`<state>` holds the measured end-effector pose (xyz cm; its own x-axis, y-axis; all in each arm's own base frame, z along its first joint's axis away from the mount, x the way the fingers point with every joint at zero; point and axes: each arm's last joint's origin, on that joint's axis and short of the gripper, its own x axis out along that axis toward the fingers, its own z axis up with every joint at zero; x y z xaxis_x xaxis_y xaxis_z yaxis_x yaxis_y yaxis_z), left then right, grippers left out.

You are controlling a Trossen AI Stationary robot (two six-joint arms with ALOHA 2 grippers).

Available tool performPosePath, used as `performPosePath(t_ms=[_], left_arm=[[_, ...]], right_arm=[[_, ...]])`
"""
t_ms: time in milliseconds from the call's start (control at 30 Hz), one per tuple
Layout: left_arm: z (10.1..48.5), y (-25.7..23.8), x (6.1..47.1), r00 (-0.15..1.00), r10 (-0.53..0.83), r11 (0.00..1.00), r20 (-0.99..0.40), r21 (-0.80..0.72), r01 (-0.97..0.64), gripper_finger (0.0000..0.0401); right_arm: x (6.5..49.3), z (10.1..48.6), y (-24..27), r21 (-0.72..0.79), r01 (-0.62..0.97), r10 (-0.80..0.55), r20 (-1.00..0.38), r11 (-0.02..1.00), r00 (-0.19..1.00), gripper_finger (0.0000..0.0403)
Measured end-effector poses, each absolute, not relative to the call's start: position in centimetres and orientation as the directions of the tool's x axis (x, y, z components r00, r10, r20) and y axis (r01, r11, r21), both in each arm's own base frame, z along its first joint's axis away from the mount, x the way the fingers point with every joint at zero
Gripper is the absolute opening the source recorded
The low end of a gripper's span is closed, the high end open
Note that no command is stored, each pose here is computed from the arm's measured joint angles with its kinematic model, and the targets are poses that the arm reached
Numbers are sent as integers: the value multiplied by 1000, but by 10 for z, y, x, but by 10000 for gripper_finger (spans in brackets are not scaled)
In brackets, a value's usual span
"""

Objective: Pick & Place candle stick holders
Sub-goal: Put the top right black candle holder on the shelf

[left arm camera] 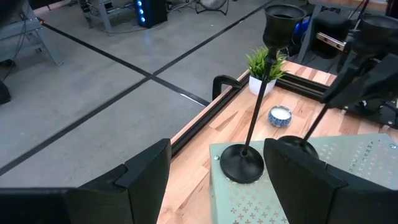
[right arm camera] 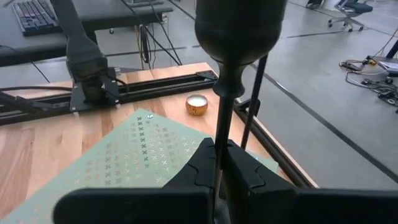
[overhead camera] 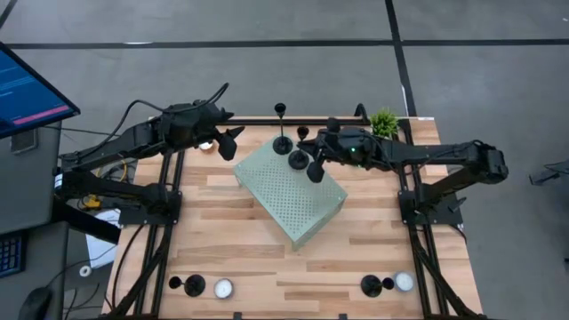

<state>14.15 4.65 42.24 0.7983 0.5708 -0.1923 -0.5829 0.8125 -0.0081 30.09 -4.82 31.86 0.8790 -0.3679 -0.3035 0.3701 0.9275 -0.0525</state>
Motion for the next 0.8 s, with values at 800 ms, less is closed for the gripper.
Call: performPosePath(t_ms=[800], left_arm=[[423,47,142,799,571,813,-189,-10,-583,258]], right_arm=[[313,306,-54,-57,344,-344,-320,937,883,0]])
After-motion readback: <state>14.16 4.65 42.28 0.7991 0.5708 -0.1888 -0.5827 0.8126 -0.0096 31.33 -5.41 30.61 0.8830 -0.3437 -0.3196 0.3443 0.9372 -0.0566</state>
